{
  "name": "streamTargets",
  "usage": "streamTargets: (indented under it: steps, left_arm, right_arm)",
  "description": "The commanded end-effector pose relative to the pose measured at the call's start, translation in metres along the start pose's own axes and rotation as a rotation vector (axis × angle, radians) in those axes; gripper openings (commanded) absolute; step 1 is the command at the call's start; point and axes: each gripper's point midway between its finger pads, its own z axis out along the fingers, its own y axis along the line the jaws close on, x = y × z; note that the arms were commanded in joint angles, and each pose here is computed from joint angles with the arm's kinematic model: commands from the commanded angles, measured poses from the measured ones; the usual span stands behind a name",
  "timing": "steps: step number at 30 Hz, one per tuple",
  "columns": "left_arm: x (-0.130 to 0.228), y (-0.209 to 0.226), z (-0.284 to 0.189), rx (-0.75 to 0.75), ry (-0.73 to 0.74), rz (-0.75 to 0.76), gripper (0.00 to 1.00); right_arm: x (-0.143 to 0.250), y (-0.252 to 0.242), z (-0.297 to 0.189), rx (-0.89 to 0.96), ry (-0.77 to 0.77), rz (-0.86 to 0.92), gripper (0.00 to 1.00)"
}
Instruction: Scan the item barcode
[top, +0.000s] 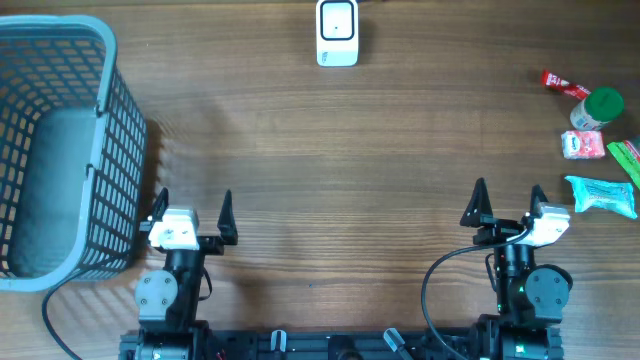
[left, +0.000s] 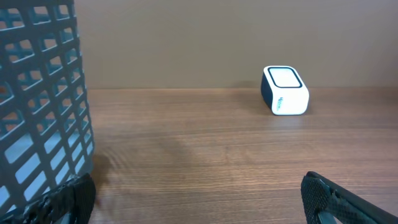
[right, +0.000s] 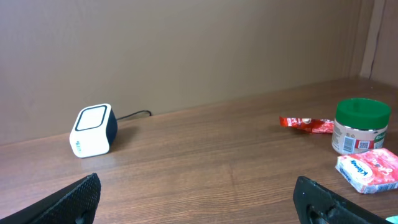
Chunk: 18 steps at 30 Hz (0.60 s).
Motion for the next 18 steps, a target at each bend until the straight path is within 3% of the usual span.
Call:
streamTargets:
  steps: [1, 18]
  left_arm:
    - [0.0022, 0.0041, 0.0001, -0.013, -0.003, 0.014, 1.00]
    - [0.0029, -0.0022, 0.0003, 0.012, 0.000, 0.015, 1.00]
  right_arm:
    - [-0.0015, 0.0014, -0.0003, -0.011, -0.007, -0.019, 1.00]
    - [-0.0016, 0.0014, -0.0003, -0.011, -0.007, -0.019, 1.00]
